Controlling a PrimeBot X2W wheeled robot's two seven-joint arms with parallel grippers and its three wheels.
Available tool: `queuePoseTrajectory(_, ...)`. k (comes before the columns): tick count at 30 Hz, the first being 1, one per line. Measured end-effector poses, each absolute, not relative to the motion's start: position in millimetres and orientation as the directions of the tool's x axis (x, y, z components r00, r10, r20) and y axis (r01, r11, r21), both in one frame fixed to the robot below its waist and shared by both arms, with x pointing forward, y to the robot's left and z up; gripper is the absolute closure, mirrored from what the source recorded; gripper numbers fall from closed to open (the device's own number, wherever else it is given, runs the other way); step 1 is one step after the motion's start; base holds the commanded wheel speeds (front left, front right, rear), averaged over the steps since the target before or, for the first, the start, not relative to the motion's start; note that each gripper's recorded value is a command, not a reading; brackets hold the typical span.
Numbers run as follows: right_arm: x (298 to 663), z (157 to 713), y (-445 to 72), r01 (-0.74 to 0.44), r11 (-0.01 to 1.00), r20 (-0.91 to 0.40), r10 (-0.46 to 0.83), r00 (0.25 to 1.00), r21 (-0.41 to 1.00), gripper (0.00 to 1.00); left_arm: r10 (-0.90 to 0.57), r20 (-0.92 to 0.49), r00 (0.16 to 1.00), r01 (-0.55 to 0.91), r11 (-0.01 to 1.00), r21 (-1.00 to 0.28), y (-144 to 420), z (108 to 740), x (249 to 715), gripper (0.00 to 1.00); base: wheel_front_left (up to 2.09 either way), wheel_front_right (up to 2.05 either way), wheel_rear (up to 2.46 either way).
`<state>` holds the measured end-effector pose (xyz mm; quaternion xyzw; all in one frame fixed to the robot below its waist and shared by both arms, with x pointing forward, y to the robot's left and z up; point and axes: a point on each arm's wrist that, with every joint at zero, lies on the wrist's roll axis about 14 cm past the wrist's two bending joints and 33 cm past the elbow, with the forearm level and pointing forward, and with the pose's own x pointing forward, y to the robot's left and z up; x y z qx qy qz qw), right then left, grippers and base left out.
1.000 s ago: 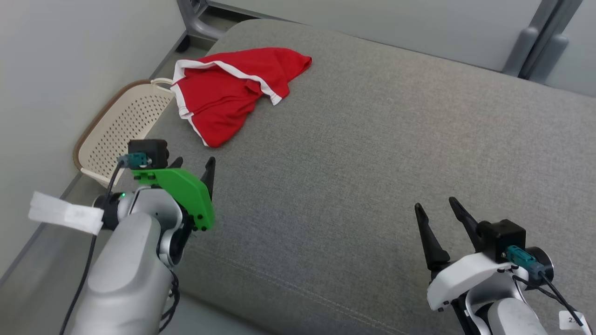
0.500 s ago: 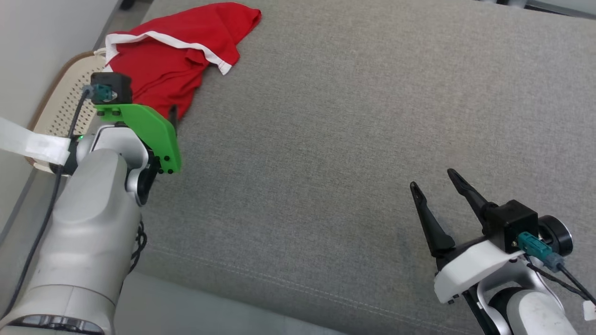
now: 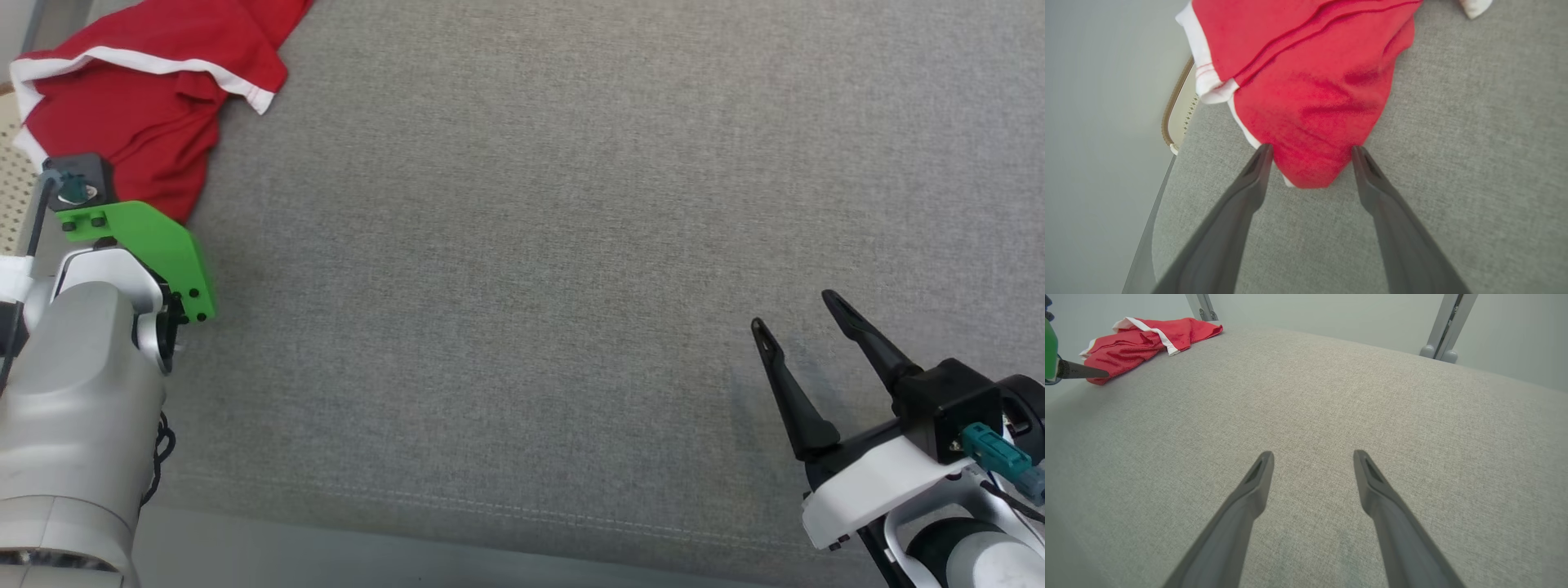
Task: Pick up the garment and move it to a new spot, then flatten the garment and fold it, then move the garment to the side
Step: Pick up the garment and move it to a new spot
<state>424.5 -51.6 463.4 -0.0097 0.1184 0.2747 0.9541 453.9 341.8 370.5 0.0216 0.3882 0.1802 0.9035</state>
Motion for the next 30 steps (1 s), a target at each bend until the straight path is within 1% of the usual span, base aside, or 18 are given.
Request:
queuePoseTrajectory(8,424,469,-85,-0.469,0.883,-0.254,0.450,0.856,-0.016,0.00,0.364,-0.703,0.611,-0.341,0.922,0.180,344,354,463,0.00,0.00,0.00,0.00)
queuePoseTrajectory(9,424,469,-88,-0.463,0.886,-0.259,0.443,0.858,-0.022,0.00,0.363,-0.705,0.610,-0.335,0.924,0.186,341,351,464,0.40,0.00,0.00,0.00)
queuePoseTrajectory(10,424,468,-90,-0.460,0.887,-0.265,0.438,0.859,-0.026,0.00,0.363,-0.700,0.615,-0.332,0.924,0.187,340,350,465,1.00,0.00,0.00,0.00)
queuePoseTrajectory(15,423,465,-86,-0.469,0.883,-0.269,0.448,0.852,-0.014,0.00,0.382,-0.683,0.623,-0.354,0.916,0.189,342,350,466,1.00,0.00,0.00,0.00)
queuePoseTrajectory(18,423,468,-82,-0.472,0.881,-0.253,0.456,0.853,-0.003,0.00,0.394,-0.647,0.653,-0.362,0.912,0.191,345,360,468,1.00,0.00,0.00,0.00)
queuePoseTrajectory(24,424,473,-66,-0.483,0.875,-0.205,0.480,0.853,0.042,0.00,0.386,-0.609,0.693,-0.380,0.913,0.147,342,376,466,1.00,0.00,0.00,0.00)
queuePoseTrajectory(28,420,480,-57,-0.478,0.874,-0.159,0.485,0.860,0.085,0.00,0.398,-0.485,0.779,-0.364,0.916,0.167,345,411,475,1.00,0.00,0.00,0.00)
queuePoseTrajectory(30,416,485,-52,-0.474,0.874,-0.134,0.485,0.864,0.103,0.00,0.389,-0.463,0.796,-0.356,0.920,0.162,341,420,472,1.00,0.00,0.00,0.00)
